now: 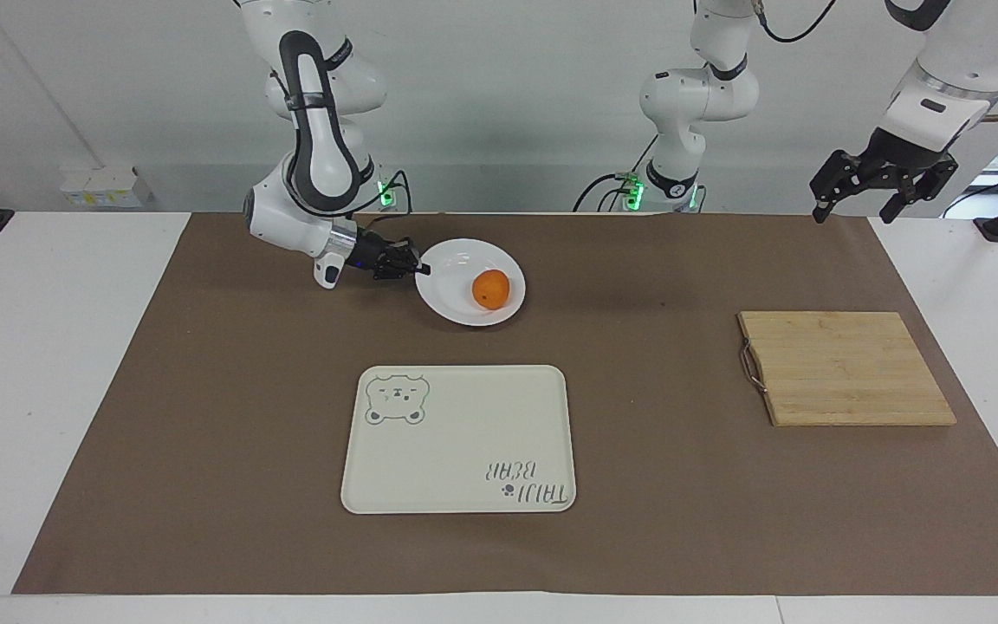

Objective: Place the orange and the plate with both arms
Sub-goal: 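Grip the plate rim and slide the plate onto the cream tray, then adjust the plate on the tray and open the right gripper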

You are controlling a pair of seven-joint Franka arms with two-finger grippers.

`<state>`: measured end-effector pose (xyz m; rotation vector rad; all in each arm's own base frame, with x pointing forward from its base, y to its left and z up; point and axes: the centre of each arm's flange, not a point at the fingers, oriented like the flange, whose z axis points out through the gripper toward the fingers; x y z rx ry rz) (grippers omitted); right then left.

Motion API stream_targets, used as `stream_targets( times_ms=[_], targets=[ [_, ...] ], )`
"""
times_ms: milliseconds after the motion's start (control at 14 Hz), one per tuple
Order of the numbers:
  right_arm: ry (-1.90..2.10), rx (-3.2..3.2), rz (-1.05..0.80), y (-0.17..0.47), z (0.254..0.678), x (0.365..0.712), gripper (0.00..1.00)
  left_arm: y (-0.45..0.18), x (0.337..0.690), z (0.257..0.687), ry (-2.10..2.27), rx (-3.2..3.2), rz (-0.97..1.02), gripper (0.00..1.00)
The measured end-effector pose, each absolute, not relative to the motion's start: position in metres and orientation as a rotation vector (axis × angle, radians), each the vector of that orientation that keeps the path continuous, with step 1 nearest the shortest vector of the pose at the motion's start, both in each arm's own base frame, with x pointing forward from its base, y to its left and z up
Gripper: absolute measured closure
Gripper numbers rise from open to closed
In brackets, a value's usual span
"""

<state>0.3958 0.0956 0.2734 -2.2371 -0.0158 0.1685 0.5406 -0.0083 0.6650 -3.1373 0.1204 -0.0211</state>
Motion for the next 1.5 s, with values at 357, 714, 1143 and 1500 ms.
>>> stream_targets(
  times_ms=[357, 714, 1143, 1500],
  targets=[
    [0.079, -2.151, 0.144, 0.107, 0.291, 0.424, 0.95, -0.008, 0.541, 0.665, 0.120, -3.137, -0.021, 0.00],
    [0.103, -2.134, 0.094, 0.114, 0.314, 0.473, 0.95, -0.008, 0.541, 0.665, 0.120, -3.137, -0.021, 0.00],
    [0.192, -2.143, 0.042, 0.113, 0.344, 0.563, 0.95, -0.008, 0.541, 0.665, 0.120, -3.137, -0.021, 0.00],
    [0.266, -2.153, -0.011, 0.092, 0.346, 0.635, 0.95, -0.008, 0.541, 0.665, 0.120, -3.137, -0.021, 0.00]
  ],
)
